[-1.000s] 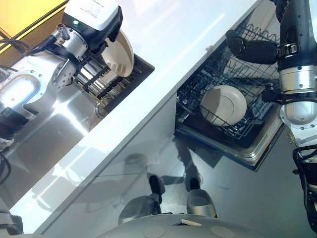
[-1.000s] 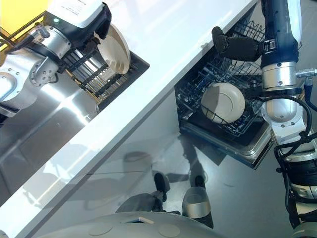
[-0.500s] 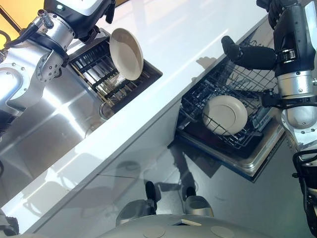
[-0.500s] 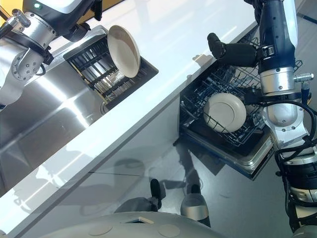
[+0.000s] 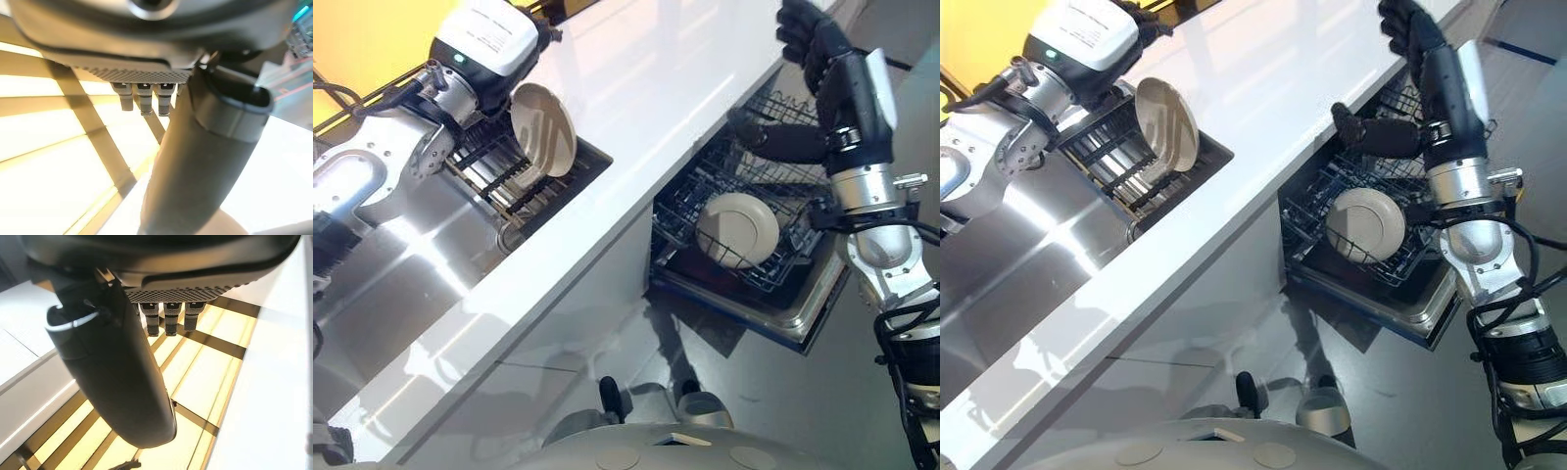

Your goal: Pick up plates and place into dishwasher.

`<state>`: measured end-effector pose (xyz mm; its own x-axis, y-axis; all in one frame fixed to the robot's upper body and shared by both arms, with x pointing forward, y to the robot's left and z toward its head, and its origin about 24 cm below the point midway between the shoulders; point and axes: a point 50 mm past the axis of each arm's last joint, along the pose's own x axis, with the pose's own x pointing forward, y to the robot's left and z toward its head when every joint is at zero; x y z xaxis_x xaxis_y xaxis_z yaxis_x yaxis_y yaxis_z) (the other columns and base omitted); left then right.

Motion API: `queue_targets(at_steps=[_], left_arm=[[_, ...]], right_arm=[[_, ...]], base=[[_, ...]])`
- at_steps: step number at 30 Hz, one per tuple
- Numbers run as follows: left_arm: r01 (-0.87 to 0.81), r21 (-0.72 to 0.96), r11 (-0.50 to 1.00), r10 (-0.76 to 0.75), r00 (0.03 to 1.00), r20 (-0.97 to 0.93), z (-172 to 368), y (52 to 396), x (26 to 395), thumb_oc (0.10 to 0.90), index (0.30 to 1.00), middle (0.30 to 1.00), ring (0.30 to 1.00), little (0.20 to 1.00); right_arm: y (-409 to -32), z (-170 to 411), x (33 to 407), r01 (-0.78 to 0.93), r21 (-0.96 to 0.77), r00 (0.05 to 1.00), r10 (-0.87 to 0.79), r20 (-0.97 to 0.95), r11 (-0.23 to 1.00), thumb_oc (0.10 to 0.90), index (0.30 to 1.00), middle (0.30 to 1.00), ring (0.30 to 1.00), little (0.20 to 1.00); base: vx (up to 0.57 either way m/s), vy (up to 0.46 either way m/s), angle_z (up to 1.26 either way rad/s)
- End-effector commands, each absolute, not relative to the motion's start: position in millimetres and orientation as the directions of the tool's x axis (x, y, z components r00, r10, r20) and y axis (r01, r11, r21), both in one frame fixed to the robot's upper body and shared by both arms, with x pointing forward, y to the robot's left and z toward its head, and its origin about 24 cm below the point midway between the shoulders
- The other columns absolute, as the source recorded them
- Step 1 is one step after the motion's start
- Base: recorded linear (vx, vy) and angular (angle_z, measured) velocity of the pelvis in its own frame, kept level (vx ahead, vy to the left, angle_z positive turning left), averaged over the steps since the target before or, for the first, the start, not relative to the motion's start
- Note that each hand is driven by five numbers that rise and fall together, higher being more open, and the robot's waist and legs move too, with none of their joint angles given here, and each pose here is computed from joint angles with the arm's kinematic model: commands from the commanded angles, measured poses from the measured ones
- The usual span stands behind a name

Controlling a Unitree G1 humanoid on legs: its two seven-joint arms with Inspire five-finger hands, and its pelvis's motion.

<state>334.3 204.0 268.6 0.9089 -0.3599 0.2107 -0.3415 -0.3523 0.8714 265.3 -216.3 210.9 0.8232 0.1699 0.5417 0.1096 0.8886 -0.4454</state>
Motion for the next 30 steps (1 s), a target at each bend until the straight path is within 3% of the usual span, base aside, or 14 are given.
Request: queue_targets(at_steps=[1, 17, 30], left_arm=[[-0.474, 0.795, -0.377, -0.233, 0.88, 0.414, 325, 217, 342, 0.8, 0.9, 0.9, 0.9, 0.9], [-0.314, 0.86, -0.403, -0.076, 0.948, 0.31, 300, 227, 363, 0.8, 0.9, 0.9, 0.9, 0.9], [-0.156, 0.897, -0.413, 0.13, 0.965, 0.228, 287, 271, 367, 0.8, 0.9, 0.9, 0.9, 0.9]], right_arm=[[-209, 238, 255, 0.118, -0.457, 0.729, 0.235, 0.643, 0.882, 0.8, 0.9, 0.9, 0.9, 0.9], [-207, 228, 261, 0.081, -0.515, 0.766, 0.277, 0.58, 0.853, 0.8, 0.9, 0.9, 0.9, 0.9], [-217, 232, 263, 0.102, -0.59, 0.787, 0.297, 0.54, 0.801, 0.8, 0.9, 0.9, 0.9, 0.9]], base=[[0.13, 0.055, -0.05], [0.07, 0.074, -0.11], [0.03, 0.086, -0.07]])
